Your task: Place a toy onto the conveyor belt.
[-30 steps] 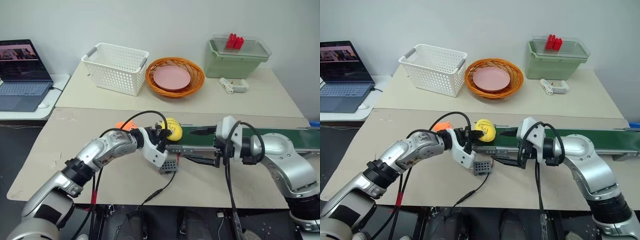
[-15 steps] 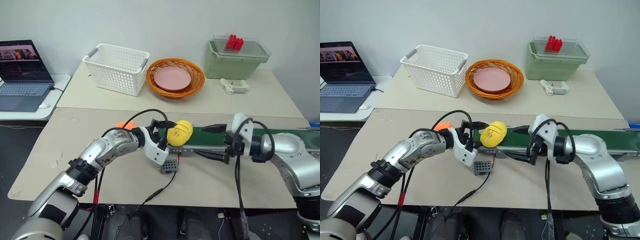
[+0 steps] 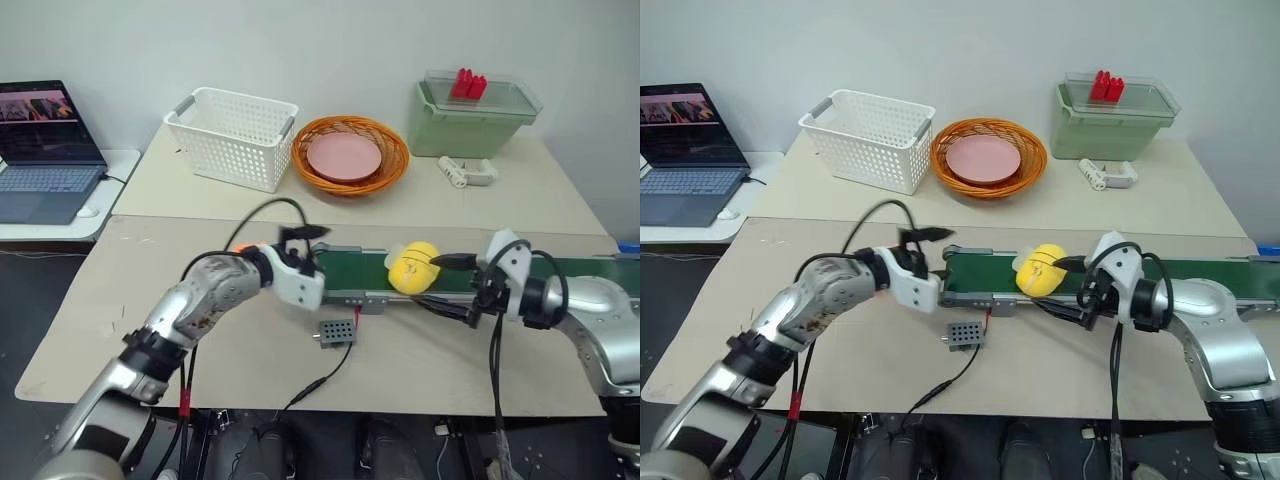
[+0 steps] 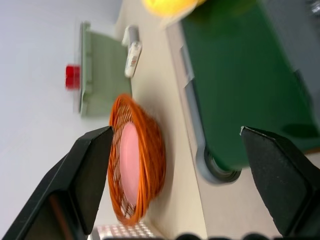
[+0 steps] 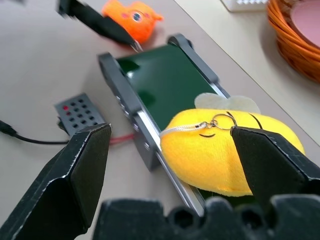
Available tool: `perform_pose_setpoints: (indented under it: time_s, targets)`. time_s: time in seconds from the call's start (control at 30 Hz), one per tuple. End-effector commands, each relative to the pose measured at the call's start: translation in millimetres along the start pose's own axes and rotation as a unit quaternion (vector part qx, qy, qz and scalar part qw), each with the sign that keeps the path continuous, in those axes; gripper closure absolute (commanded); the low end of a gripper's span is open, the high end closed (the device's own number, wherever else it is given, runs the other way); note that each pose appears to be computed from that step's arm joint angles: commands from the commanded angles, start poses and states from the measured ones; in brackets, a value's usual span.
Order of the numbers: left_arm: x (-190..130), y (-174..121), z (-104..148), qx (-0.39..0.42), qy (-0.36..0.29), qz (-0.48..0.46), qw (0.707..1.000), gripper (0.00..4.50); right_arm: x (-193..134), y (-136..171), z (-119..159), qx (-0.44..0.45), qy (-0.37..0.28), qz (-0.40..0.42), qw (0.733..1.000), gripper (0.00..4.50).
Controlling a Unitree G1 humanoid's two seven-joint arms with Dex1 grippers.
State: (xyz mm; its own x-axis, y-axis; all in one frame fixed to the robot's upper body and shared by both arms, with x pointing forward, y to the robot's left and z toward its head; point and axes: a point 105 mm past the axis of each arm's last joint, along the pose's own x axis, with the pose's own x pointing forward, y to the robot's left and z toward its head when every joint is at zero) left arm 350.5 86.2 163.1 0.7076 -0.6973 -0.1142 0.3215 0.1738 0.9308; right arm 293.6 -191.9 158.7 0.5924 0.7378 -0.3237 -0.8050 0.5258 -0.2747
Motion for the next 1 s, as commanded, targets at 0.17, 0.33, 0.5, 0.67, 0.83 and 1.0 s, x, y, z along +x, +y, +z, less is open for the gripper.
perform_pose_setpoints:
  time_s: [0.17, 0.33, 0.5, 0.67, 0.83, 1.0]
  targets:
    - [-58.1, 43.9, -46.8, -0.42, 0.096, 0.239, 0.87, 0.17, -4.6, 6.4, 29.5, -0.05, -0.026, -0.004, 0.998, 0.0]
    - [-113.4, 51.6, -81.6, -0.514, 0.141, 0.348, 0.772, 0.17, 4.6, 18.6, 46.8, -0.067, -0.052, 0.017, 0.996, 0.0]
    - [-157.1, 36.7, -97.7, -0.574, 0.161, 0.397, 0.697, 0.17, 21.9, 42.4, 65.0, -0.077, -0.086, 0.08, 0.99, 0.0]
    - [-179.5, 6.4, -106.9, -0.601, 0.195, 0.407, 0.659, 0.17, 37.2, 54.6, 81.5, -0.093, -0.116, 0.124, 0.981, 0.0]
    - [-186.9, -9.9, -107.3, -0.598, 0.216, 0.407, 0.656, 0.17, 47.4, 59.0, 87.2, -0.089, -0.135, 0.131, 0.978, 0.0]
    - [-186.5, -12.3, -104.1, -0.596, 0.217, 0.402, 0.661, 0.17, 49.1, 48.0, 81.1, -0.075, -0.132, 0.098, 0.984, 0.0]
